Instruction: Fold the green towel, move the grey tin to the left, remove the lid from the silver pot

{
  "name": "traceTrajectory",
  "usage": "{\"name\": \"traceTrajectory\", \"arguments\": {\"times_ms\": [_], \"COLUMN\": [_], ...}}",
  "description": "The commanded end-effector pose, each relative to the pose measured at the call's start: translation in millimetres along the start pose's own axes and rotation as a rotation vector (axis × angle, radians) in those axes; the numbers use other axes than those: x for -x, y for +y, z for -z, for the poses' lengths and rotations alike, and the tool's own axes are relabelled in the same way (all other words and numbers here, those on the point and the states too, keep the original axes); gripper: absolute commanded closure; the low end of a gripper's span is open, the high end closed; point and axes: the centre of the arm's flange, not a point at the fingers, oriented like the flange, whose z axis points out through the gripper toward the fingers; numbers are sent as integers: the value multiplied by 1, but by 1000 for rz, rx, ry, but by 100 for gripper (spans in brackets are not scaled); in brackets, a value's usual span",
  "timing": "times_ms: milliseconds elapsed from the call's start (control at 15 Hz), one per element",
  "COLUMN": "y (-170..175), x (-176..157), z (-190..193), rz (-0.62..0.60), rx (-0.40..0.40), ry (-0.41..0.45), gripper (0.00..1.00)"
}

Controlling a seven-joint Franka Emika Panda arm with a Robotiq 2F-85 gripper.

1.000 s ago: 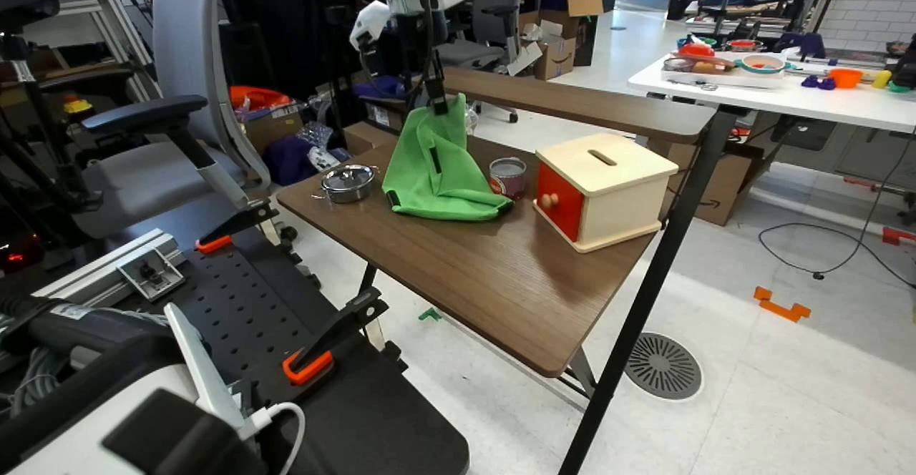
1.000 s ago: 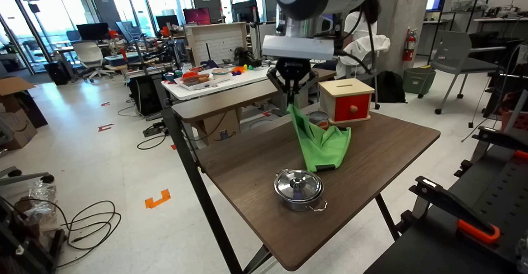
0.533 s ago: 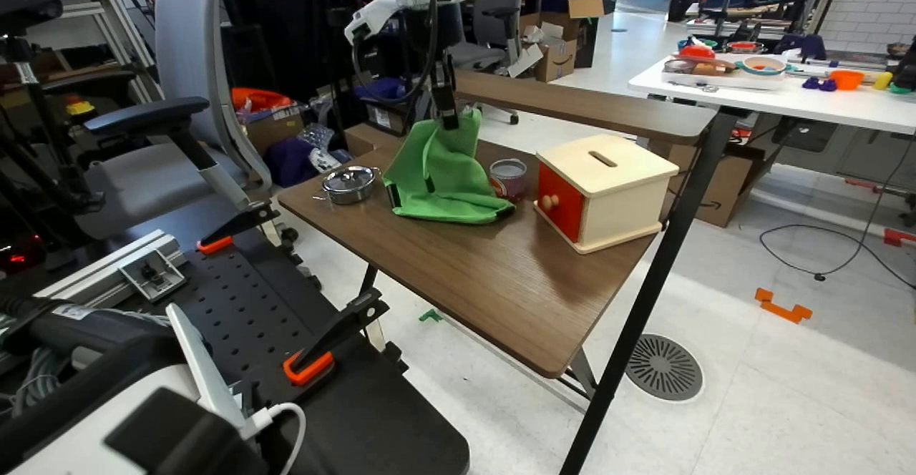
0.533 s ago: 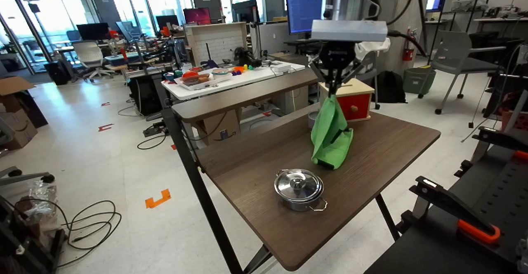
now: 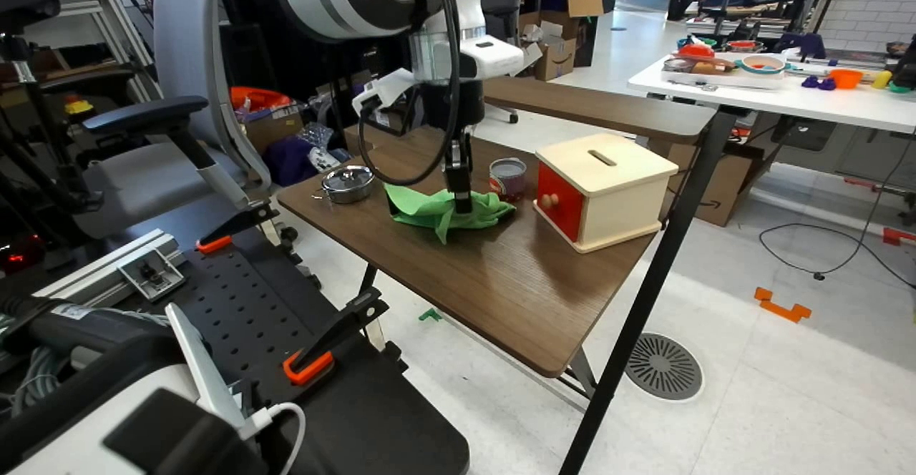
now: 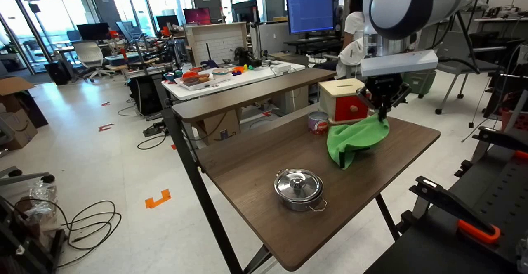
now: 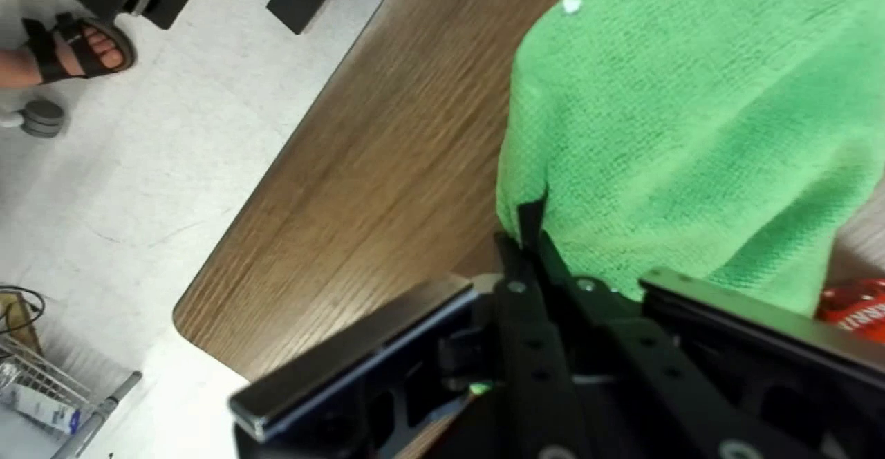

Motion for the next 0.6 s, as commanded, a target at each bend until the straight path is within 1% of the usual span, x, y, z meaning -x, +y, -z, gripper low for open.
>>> {"name": "traceTrajectory", "arguments": {"times_ms": [0, 67, 133, 200, 267, 533], "y": [12, 15, 14, 16, 15, 7], "x": [-7, -8, -10, -10, -10, -3], "z": [-29, -36, -41, -43, -44, -35], "rz": [10, 10, 14, 5, -3, 0], "rx": [48, 59, 70, 75, 78, 61], "ry": [41, 41, 41, 38, 32, 18], "gripper": [99, 96, 71, 70, 64, 35]}}
